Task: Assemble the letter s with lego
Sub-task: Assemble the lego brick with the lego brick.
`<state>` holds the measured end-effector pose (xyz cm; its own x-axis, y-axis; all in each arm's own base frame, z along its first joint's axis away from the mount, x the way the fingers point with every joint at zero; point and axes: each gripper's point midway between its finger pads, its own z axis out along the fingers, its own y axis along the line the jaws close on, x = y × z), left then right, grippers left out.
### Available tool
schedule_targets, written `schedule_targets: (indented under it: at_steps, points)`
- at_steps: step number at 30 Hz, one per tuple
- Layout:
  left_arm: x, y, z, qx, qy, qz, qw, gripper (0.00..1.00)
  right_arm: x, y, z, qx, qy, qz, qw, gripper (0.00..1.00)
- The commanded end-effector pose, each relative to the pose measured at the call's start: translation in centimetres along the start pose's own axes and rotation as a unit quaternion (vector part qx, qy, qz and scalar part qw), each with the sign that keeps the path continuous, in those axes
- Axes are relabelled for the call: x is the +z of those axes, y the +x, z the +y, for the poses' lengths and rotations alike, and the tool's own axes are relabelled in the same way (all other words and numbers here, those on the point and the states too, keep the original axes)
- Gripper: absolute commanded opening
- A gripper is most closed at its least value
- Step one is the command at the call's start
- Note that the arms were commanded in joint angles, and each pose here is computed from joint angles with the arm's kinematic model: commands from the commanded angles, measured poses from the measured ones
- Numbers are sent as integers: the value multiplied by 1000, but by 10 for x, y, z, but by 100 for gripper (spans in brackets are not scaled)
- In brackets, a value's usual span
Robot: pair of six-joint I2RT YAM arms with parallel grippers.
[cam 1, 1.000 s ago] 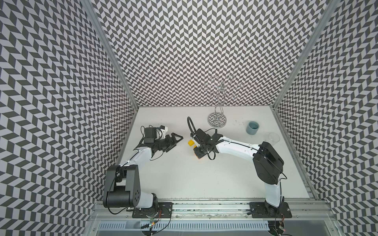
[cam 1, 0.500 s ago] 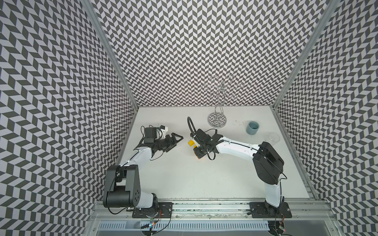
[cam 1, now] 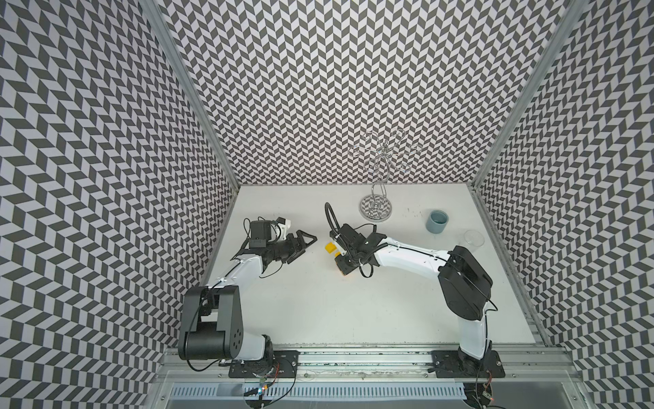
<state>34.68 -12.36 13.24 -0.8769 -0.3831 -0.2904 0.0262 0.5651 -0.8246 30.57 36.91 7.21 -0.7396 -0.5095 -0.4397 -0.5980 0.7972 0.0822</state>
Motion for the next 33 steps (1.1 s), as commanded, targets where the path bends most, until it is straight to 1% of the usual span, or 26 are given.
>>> schedule_targets:
  at_steps: [1,13,22,29,33]
  points:
    - [-3,-8,-7,15,7,-8,1000,92,1,19,-5,4,7,30,1000,20]
    - [-3,-7,-6,12,6,-8,1000,92,-3,22,-5,4,6,34,999,20]
    - [-4,-8,-7,16,4,-11,1000,92,3,22,-3,2,0,37,999,20]
    - [-6,-9,-5,14,3,-14,1000,92,15,32,-5,-16,8,70,997,20]
    - [-8,-10,-5,14,1,-17,1000,92,25,41,-7,-24,16,97,995,20]
